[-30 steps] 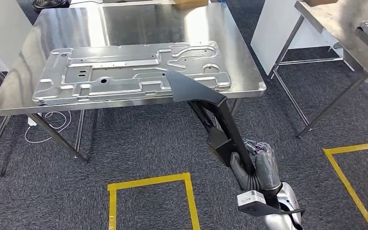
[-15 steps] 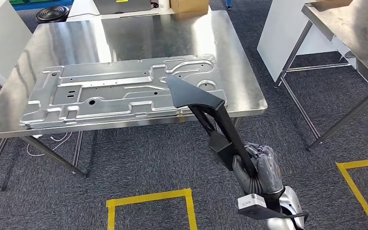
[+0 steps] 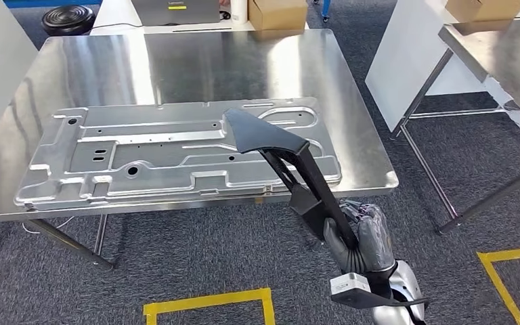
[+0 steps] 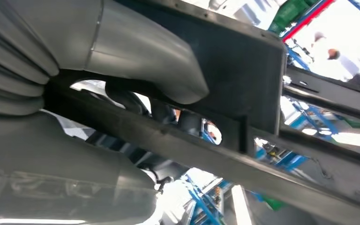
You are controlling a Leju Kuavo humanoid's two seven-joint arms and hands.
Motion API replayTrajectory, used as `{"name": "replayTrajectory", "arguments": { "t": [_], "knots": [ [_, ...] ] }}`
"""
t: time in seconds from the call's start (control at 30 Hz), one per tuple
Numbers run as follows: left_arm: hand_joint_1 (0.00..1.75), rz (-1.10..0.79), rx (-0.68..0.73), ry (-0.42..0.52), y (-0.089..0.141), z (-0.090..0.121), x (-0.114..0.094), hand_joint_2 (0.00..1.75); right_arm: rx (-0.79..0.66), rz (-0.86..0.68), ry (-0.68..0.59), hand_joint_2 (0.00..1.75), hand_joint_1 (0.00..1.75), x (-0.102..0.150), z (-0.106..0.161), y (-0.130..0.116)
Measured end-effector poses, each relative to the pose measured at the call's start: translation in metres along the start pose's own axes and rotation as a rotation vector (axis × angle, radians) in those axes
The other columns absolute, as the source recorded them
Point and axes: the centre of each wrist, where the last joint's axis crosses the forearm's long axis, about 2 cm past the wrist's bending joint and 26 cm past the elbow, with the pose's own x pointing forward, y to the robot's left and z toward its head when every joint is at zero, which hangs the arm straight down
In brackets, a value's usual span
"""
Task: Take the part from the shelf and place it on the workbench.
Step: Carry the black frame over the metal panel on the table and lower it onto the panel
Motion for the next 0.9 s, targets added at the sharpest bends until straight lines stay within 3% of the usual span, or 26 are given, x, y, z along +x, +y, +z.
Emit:
{"name": "replayTrajectory", "arguments": {
  "t": [0.9],
  "knots": [
    [0.0,0.012,0.01,-0.027,-0.0016,0.0023,-0.008,1.75,-0.032,0.007,-0.006,1.75,1.75,0.0062,0.0052,0.001]
  ]
}}
